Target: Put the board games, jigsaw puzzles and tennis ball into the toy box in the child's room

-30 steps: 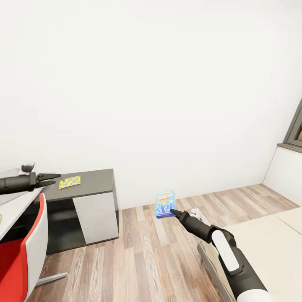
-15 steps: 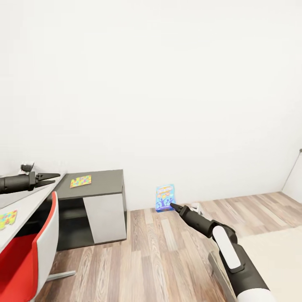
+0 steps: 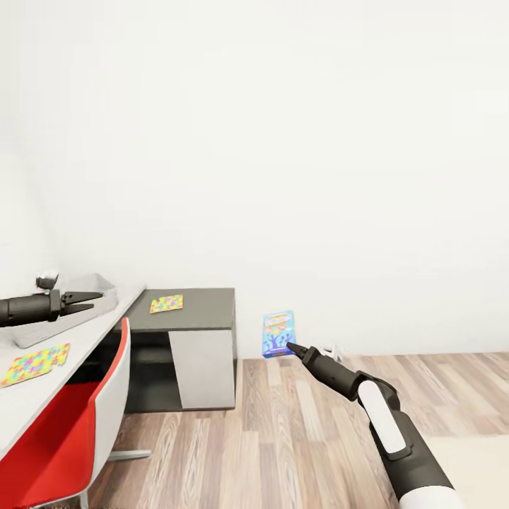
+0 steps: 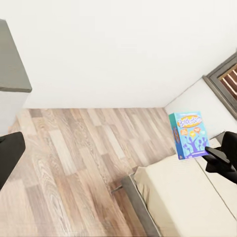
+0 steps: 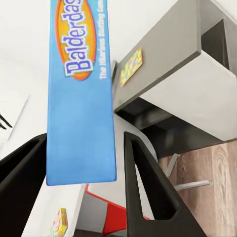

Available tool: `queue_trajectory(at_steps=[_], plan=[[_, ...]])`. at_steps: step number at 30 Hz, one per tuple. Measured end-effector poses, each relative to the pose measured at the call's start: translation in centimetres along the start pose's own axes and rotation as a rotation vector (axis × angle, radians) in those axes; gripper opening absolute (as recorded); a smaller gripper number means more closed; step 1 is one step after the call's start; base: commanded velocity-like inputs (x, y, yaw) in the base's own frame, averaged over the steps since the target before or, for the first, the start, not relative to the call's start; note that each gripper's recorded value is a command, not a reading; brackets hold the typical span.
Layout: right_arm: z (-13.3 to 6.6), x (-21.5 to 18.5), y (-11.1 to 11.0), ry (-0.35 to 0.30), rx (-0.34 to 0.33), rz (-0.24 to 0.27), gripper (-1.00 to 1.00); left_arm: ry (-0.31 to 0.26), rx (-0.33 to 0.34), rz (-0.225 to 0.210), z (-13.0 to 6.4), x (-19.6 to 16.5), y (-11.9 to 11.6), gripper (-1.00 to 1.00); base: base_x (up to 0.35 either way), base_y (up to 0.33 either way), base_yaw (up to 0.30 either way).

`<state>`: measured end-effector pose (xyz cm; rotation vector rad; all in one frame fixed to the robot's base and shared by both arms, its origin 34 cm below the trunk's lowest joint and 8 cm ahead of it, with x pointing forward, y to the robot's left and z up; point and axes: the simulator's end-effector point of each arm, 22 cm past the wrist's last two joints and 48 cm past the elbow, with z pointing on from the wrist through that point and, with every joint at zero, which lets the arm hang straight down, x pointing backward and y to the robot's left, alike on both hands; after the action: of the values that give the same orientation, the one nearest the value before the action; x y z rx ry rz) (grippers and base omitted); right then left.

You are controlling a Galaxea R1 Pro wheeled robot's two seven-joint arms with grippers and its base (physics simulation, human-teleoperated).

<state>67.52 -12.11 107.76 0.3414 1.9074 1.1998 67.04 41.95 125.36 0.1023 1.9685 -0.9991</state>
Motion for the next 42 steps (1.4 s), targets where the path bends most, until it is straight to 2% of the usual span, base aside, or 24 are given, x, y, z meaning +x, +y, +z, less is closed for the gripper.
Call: queue_trajectory(at_steps=[21,42], plan=[[-0.2,-0.5,0.8,-0.01,-0.012,-0.012,-1.0,0.002,0.0,0.006,0.0,0.0,-0.4,1.0,0.23,0.0,0.271],[0.3,0.3,-0.5,0.006,0.006,0.005,-1.0,0.02,-0.008,-0.011,0.9,0.7,0.8,1.0,0.248,-0.113,0.021]])
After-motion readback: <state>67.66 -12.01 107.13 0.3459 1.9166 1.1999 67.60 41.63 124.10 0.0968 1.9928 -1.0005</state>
